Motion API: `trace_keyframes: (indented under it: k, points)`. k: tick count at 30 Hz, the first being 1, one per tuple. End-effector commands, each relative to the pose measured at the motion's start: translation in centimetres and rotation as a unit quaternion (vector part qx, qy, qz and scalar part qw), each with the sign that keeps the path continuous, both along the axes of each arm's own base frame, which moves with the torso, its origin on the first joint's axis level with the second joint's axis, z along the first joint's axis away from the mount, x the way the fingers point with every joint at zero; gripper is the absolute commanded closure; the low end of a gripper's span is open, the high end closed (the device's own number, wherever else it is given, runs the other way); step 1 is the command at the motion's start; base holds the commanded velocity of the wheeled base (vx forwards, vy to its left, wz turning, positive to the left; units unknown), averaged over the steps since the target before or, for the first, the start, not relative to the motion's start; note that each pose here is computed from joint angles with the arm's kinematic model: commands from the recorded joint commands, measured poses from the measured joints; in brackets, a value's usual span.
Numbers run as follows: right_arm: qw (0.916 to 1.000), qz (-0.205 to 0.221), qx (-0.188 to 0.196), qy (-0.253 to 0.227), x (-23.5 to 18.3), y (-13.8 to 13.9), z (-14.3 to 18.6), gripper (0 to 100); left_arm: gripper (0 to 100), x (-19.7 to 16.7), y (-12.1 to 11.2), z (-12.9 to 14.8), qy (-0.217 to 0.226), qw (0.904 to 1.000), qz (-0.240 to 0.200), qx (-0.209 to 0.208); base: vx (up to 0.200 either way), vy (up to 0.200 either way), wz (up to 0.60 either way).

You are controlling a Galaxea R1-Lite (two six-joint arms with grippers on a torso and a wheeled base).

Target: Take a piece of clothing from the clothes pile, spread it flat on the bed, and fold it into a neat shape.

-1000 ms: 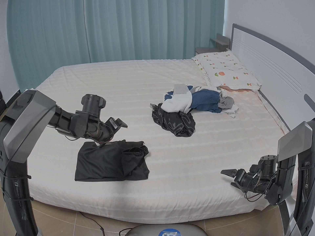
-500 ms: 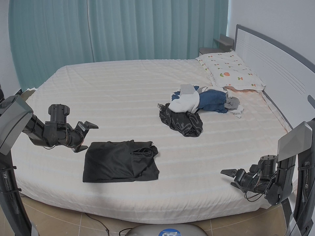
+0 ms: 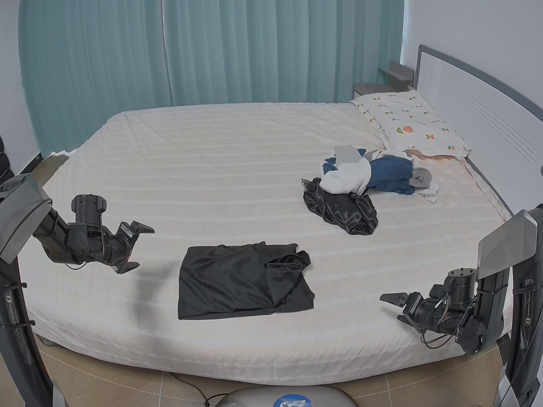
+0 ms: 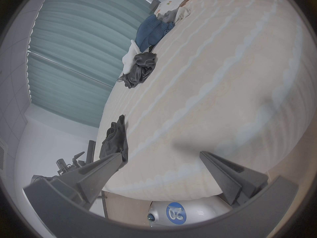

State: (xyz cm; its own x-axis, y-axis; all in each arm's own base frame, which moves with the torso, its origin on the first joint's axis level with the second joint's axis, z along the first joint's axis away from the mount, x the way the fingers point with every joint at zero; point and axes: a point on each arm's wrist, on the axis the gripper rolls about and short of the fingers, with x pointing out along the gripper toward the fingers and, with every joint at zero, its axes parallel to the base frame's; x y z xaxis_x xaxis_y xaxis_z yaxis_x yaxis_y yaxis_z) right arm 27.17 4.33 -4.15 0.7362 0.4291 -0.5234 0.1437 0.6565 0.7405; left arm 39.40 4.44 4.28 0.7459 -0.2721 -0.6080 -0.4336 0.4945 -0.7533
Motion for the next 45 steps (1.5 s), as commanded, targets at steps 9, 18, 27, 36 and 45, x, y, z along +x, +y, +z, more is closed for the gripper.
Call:
trace_keyframes:
  k: [9, 18, 27, 36, 45]
  points:
    - [1.0, -0.001, 0.001, -0.01, 0.3, 0.0, 0.1, 0, 0, -0.4, 0.7, -0.5, 0.009, 0.9999, 0.001, -0.01, 0.0, 0.2, 0.0]
    - [0.9991, -0.015, -0.008, -0.039, 1.0, 0.4, 1.1, 0, 0, -1.3, 0.6, -0.8, 0.021, 0.9997, 0.001, -0.012, 0.0, 0.0, 0.0]
    - [0.9959, 0.008, -0.014, -0.088, 1.5, 3.4, 3.1, 0, 0, -1.8, 0.3, -1.2, 0.013, 0.9999, 0.001, -0.009, 0.067, 0.0, 0.0]
    - [0.9869, 0.075, -0.103, -0.099, 2.8, 8.9, 5.6, 0, 0, -1.8, 0.2, -1.3, 0.014, 0.9999, 0.001, -0.005, 0.133, 0.0, 0.0]
    - [0.9562, 0.123, -0.244, -0.106, 3.5, 13.6, 4.7, 0, 0, -1.9, 0.1, -1.4, 0.014, 0.9999, -0.001, -0.003, 0.0, 0.0, 0.0]
